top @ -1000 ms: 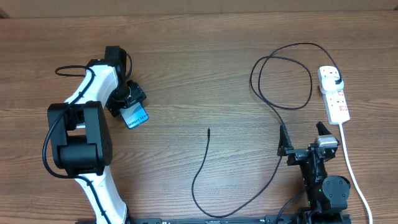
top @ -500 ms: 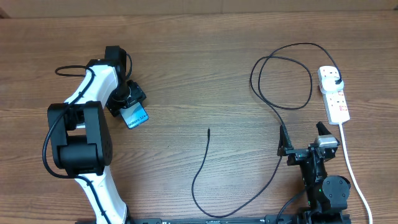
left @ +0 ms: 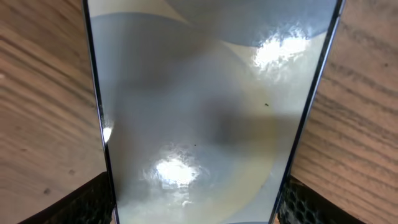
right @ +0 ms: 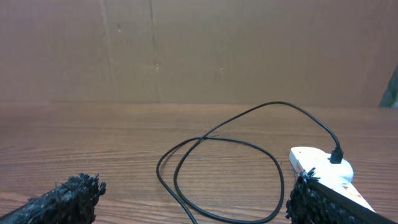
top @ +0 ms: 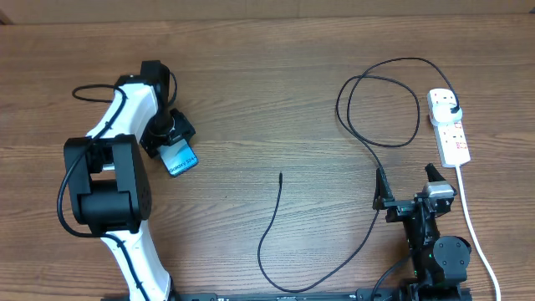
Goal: Plug charger to phone and switch on socket
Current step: 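Lift the phone with the left gripper and tilt it upright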
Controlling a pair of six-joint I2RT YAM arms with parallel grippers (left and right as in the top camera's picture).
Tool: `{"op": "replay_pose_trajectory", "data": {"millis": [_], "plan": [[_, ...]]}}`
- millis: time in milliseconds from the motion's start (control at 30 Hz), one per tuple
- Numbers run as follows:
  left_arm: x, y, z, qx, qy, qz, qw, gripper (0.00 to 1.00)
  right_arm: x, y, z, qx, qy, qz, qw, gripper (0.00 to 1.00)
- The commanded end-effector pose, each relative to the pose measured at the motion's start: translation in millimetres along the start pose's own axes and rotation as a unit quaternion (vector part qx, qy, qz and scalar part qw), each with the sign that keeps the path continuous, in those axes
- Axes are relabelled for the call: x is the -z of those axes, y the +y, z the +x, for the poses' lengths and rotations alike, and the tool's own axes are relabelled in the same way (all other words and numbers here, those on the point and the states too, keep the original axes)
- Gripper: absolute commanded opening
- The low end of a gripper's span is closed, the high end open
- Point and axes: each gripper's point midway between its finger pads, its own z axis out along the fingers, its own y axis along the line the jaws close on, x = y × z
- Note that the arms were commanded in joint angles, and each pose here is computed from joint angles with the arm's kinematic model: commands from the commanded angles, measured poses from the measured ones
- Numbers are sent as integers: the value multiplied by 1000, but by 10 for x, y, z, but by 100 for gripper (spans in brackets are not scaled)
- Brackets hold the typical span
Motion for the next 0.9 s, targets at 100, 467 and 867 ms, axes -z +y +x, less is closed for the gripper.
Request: {"op": "replay_pose_trajectory", "data": {"millis": [100,467,867], "plan": [[493,-156,-305,6,-44,19,999,4,-2,-3,18,2,-2,2,1000,100],[962,-553,-195,-1,1,130,992,4,-2,-3,19,2,-2,2,1000,100],[1440,-1193,430,-4,190,349,918,4,-2,-3,19,2,-2,2,1000,100]]}}
